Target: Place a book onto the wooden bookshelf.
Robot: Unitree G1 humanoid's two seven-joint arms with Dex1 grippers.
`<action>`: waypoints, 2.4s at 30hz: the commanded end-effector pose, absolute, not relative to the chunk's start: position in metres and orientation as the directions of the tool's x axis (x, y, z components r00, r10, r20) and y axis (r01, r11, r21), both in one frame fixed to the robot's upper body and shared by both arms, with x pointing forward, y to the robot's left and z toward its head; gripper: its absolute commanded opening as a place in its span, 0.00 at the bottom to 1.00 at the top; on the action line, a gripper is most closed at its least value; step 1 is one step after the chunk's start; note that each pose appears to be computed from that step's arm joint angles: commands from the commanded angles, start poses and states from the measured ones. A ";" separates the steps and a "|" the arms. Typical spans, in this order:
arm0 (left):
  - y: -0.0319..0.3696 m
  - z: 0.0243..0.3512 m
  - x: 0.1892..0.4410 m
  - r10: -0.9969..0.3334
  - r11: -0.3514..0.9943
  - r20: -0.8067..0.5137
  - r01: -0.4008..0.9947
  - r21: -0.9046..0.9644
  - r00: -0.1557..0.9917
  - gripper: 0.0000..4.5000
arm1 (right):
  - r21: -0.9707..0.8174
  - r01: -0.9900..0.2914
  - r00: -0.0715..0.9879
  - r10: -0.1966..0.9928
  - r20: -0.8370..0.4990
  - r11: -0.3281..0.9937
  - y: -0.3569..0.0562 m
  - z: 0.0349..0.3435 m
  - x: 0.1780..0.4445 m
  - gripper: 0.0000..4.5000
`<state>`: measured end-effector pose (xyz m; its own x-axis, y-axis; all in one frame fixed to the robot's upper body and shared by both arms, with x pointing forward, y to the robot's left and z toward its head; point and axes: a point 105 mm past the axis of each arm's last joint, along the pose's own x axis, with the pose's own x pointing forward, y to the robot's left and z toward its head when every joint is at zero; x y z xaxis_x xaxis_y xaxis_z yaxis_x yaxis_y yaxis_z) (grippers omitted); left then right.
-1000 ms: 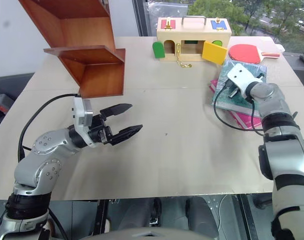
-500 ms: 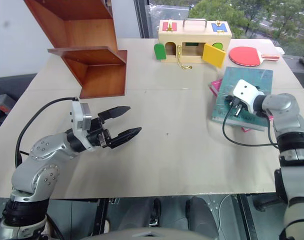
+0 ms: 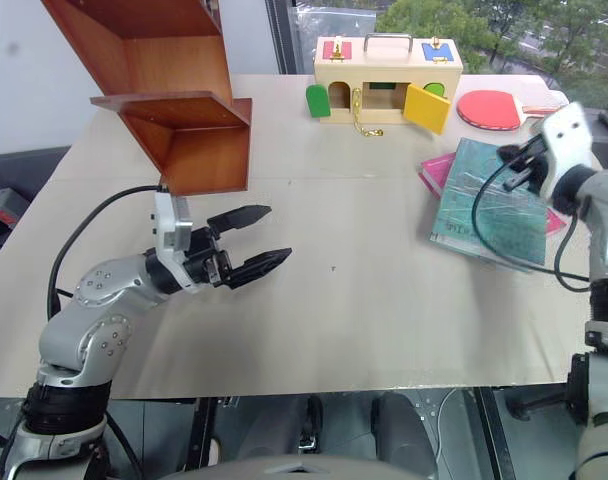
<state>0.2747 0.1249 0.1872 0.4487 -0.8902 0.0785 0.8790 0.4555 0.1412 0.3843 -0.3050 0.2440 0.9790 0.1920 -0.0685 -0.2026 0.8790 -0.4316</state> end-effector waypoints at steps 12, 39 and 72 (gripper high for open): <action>0.120 0.194 0.277 -0.910 0.414 0.088 0.893 0.176 0.404 1.00 | -0.587 0.012 0.959 -0.174 -0.221 0.809 -0.404 0.209 0.383 0.01; 0.131 0.195 0.263 -0.881 0.472 0.075 0.862 0.183 0.467 1.00 | -0.618 -0.011 0.909 -0.250 -0.334 0.786 -0.403 0.166 0.394 0.01; 0.125 0.194 0.260 -0.900 0.435 0.072 0.884 0.171 0.429 1.00 | 0.244 0.206 0.932 -0.115 -0.343 0.947 -0.397 0.187 0.389 0.01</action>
<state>0.2619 0.1280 0.1876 0.4440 -0.8944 0.0537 0.8819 0.4469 0.1501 0.3923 -0.3899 0.1770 0.9256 -0.0929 -0.3669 0.1685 0.9692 0.1795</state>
